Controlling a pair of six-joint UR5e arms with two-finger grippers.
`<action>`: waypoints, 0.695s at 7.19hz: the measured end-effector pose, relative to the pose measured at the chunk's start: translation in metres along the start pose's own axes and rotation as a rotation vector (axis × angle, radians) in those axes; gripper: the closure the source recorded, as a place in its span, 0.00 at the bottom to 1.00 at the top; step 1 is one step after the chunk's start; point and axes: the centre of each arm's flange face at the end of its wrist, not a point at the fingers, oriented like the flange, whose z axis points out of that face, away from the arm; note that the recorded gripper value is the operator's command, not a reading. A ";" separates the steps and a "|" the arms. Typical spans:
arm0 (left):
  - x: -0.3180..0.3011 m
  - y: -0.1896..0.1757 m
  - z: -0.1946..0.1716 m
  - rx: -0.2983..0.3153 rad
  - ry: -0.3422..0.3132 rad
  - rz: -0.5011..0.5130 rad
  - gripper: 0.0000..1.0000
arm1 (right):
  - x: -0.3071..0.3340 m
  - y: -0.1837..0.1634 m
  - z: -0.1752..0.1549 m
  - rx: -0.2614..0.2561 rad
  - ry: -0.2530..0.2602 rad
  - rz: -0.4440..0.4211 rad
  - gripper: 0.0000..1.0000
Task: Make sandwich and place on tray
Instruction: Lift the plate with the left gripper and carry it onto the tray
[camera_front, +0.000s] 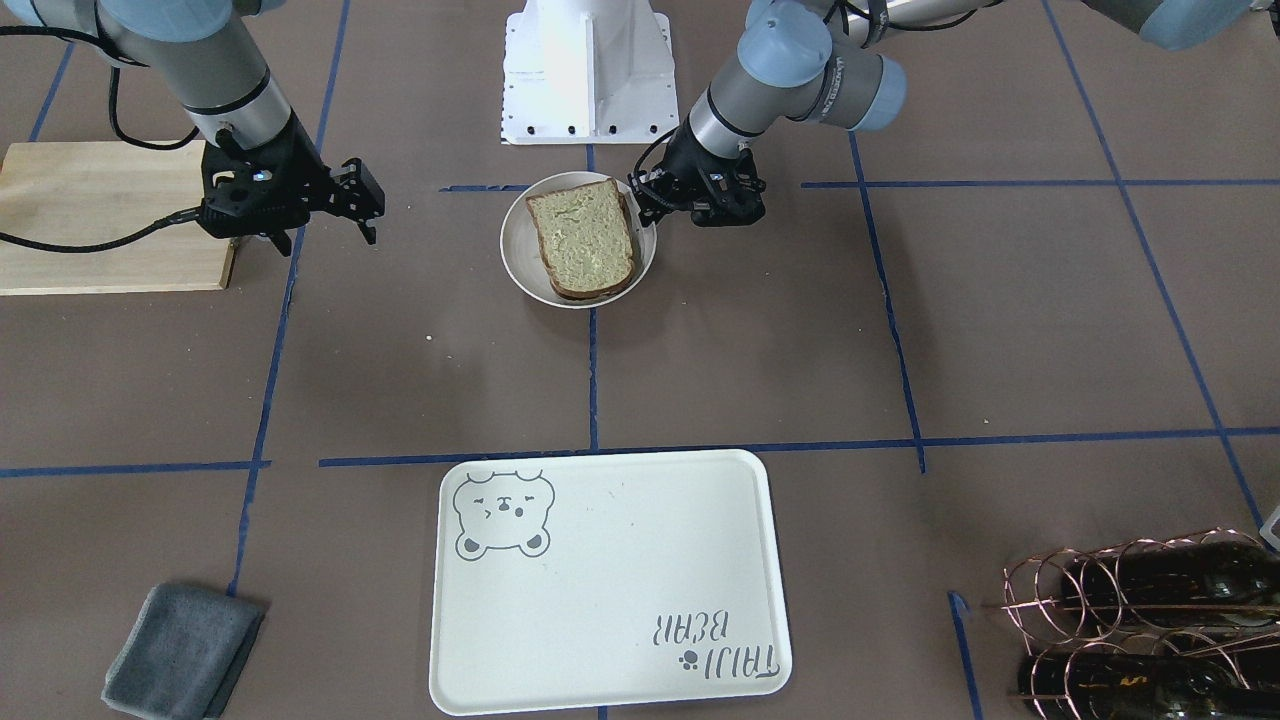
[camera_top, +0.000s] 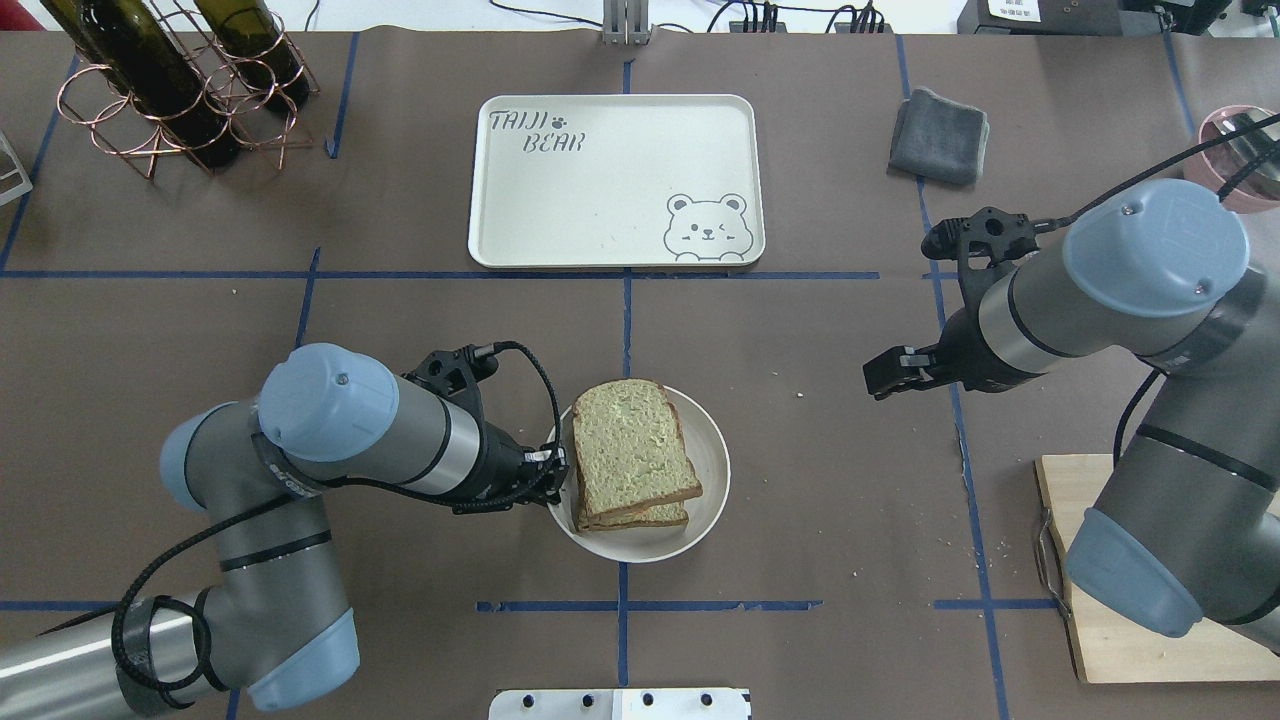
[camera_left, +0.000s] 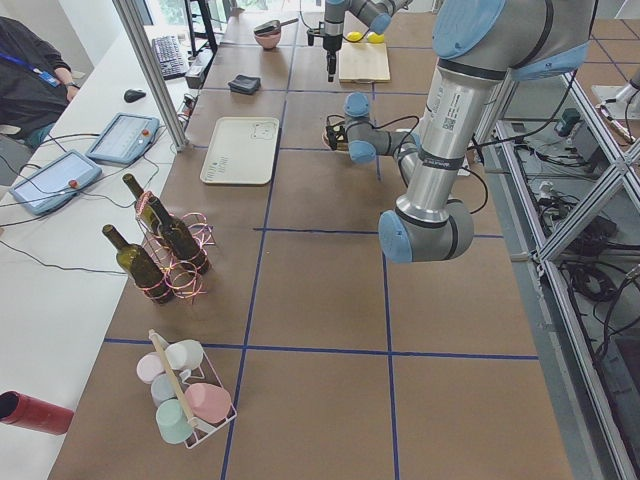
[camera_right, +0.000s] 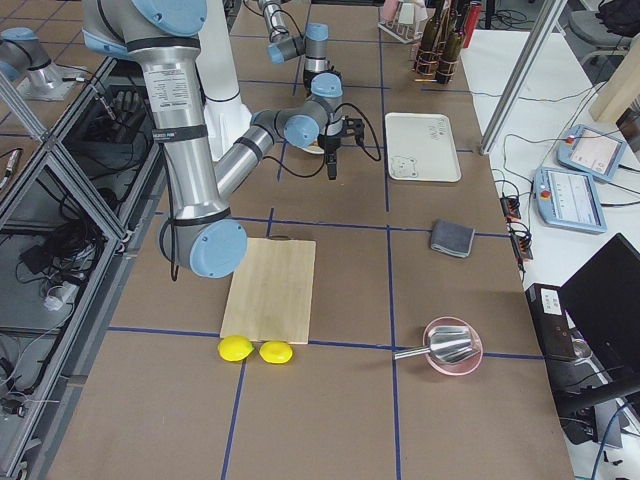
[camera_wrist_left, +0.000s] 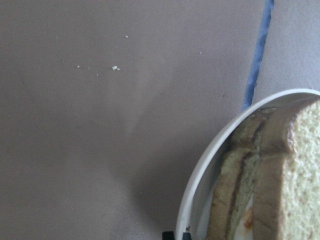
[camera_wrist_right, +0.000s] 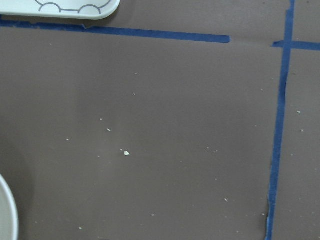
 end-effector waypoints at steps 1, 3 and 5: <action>0.003 -0.026 -0.019 0.020 0.009 -0.035 1.00 | 0.020 0.000 0.000 -0.003 0.021 -0.029 0.00; 0.014 -0.076 -0.061 0.060 0.043 -0.103 1.00 | 0.067 -0.008 -0.005 -0.012 0.053 -0.090 0.00; 0.053 -0.122 -0.076 0.111 0.062 -0.191 1.00 | 0.111 -0.024 -0.012 -0.027 0.061 -0.120 0.00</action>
